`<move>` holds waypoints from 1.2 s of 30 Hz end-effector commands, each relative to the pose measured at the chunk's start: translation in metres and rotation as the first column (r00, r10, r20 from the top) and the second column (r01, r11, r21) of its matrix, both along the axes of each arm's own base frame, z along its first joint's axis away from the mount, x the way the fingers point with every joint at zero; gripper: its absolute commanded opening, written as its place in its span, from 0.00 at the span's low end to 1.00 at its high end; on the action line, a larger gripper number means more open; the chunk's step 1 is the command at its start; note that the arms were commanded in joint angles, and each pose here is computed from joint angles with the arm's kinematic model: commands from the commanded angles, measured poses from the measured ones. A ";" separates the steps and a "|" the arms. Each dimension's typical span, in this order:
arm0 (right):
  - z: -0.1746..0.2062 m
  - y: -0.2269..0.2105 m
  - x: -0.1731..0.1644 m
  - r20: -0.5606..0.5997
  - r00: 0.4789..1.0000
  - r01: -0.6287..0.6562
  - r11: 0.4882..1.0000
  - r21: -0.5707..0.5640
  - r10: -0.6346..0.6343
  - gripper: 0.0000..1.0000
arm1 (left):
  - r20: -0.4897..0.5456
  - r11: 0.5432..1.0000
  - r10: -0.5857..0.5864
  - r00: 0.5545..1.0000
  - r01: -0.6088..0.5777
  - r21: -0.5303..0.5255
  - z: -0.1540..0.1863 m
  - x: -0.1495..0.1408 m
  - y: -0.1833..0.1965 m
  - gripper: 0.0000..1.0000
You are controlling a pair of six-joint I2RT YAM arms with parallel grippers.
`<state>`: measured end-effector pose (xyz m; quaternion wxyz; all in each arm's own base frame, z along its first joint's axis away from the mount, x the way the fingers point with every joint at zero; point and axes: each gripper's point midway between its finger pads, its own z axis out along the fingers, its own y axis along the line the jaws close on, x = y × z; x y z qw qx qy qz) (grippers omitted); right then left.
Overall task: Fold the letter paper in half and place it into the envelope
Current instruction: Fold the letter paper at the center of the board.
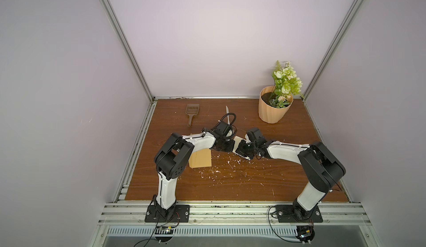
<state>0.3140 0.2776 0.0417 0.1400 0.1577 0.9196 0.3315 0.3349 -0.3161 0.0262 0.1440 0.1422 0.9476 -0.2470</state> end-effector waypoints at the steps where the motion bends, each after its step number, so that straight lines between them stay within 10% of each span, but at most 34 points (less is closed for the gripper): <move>1: -0.007 0.000 -0.008 -0.021 1.000 -0.013 1.000 0.002 0.013 0.00 | -0.124 0.983 0.052 0.991 -0.028 0.182 -0.044 -0.027 0.041 0.00; 23: -0.035 -0.054 -0.048 -0.100 0.992 0.064 0.993 -0.095 -0.073 0.00 | -0.130 0.981 0.035 0.991 -0.009 0.196 -0.048 -0.027 0.043 0.00; 36: 0.010 -0.024 -0.015 -0.012 1.000 -0.008 1.000 0.012 0.009 0.00 | -0.134 0.978 0.030 0.990 -0.001 0.208 -0.051 -0.029 0.045 0.00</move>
